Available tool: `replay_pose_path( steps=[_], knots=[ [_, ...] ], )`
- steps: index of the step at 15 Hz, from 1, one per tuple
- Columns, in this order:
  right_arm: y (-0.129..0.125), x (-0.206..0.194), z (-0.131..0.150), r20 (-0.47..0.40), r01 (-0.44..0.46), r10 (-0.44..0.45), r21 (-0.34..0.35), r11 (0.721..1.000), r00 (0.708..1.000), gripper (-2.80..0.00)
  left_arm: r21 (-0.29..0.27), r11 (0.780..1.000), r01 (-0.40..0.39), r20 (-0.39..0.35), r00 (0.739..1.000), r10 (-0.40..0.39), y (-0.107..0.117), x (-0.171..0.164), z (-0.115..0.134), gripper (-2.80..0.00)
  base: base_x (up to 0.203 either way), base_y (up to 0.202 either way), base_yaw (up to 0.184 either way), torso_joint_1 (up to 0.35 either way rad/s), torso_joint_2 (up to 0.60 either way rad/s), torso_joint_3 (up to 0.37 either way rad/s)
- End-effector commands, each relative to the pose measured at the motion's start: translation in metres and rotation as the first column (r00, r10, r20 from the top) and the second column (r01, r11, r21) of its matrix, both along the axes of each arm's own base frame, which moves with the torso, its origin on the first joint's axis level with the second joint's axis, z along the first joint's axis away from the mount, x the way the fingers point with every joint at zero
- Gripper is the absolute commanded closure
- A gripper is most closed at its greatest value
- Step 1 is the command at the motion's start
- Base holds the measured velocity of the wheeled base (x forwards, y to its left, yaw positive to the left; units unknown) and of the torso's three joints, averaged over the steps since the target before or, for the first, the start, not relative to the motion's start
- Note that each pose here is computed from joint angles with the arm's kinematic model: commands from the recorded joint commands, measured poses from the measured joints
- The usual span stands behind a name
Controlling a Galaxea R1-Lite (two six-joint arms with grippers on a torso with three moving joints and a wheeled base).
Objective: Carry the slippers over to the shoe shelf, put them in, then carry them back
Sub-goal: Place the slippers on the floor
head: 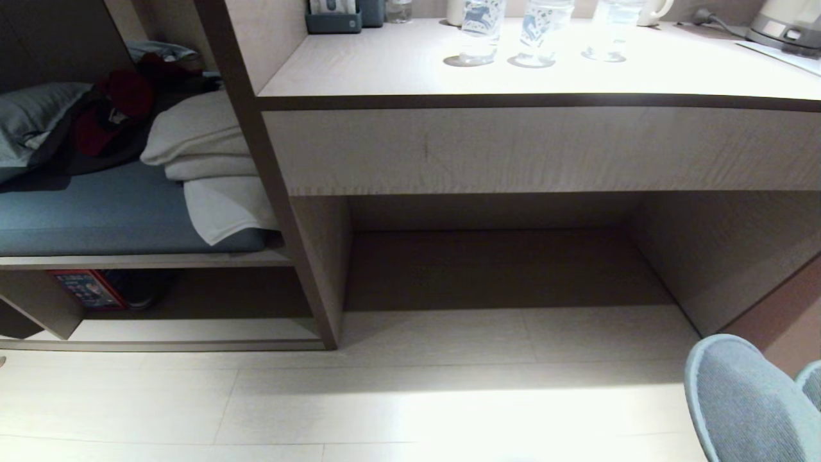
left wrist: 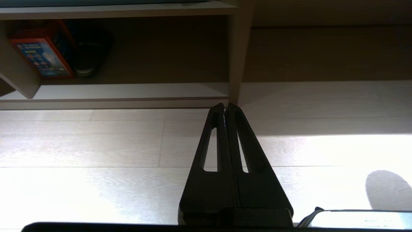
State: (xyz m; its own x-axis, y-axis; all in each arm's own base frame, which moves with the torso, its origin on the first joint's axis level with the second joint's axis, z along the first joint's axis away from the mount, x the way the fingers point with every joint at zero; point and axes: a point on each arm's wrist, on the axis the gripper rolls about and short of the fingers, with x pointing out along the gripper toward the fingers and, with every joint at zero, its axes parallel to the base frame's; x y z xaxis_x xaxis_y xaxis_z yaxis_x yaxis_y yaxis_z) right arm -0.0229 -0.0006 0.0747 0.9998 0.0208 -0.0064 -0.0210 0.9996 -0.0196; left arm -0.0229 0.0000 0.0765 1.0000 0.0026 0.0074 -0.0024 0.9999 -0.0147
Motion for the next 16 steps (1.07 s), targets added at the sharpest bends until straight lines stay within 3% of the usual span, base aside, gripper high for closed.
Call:
replay_pose_path(
  steps=[1,10,16],
  knots=[
    [0.0000,0.0002,-0.0003,-0.002,-0.001,0.001,0.000,1.000,1.000,0.00,-0.001,1.000,-0.001,-0.001,1.000,0.001,0.0000,0.0001,0.0000,0.00,0.000,-0.198,0.002,0.005,0.00,0.006],
    [0.0000,0.0002,-0.0004,-0.003,-0.001,0.001,0.000,1.000,1.000,0.00,-0.001,1.000,-0.002,-0.001,1.000,0.002,0.0000,0.0001,0.0000,0.00,-0.027,-0.186,0.001,0.002,0.00,0.002],
    [0.0000,0.0002,-0.0004,-0.003,-0.001,0.001,0.000,1.000,1.000,0.00,0.001,1.000,-0.001,-0.001,1.000,0.001,0.0000,0.0001,0.0000,0.00,-0.009,-0.008,-0.002,0.000,0.00,0.002]
  ],
)
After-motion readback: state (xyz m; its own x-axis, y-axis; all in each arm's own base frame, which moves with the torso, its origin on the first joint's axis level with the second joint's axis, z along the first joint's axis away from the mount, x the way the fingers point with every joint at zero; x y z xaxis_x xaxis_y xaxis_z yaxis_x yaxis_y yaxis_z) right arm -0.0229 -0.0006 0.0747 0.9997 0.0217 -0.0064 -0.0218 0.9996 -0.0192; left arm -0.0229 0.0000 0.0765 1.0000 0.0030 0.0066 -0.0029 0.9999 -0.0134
